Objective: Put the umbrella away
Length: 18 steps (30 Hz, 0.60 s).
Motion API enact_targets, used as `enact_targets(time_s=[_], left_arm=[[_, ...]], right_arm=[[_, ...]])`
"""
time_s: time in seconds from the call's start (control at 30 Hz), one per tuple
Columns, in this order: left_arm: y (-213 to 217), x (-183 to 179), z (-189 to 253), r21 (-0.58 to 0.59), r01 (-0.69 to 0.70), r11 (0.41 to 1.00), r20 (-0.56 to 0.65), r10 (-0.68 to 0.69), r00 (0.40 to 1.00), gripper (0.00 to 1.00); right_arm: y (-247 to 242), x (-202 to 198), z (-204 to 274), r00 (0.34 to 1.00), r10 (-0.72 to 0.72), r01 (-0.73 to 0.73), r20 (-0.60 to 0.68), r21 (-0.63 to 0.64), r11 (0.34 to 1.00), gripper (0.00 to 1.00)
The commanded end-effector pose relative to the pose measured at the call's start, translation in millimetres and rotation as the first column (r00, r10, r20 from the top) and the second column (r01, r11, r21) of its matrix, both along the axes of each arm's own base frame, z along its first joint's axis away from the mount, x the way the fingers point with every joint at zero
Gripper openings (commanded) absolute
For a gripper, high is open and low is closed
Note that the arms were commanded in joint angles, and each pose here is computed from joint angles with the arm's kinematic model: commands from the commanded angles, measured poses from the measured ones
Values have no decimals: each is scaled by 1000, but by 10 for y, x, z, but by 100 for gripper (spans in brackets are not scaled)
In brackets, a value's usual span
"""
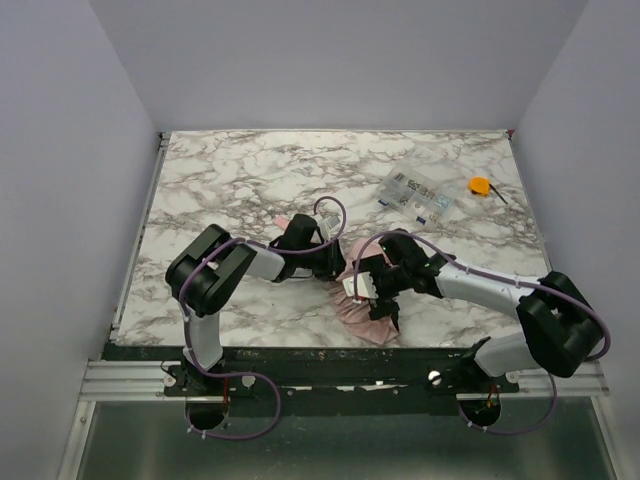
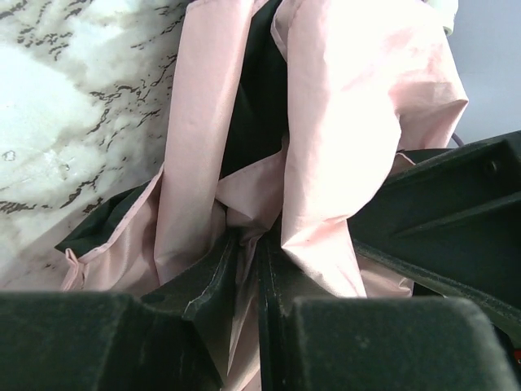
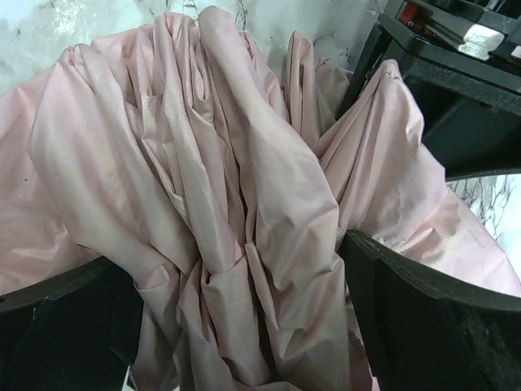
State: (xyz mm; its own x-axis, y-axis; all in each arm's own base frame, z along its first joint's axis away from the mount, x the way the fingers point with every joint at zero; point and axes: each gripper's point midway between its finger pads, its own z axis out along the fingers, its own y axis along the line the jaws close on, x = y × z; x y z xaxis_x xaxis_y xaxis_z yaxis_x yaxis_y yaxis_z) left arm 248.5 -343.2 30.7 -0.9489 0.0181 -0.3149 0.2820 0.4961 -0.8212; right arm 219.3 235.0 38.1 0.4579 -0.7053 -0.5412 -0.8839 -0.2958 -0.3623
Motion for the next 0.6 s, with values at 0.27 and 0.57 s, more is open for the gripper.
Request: enact_targets(time_s=[0.27, 0.57], left_arm=[[162, 8, 163, 6, -29, 1000, -17, 29, 999, 26], [256, 311, 782, -100, -109, 989, 98, 119, 988, 43]], right_arm=[[-366, -330, -541, 984, 30, -70, -178, -220, 973, 82], [-441, -409, -664, 976, 21, -78, -216, -257, 963, 54]])
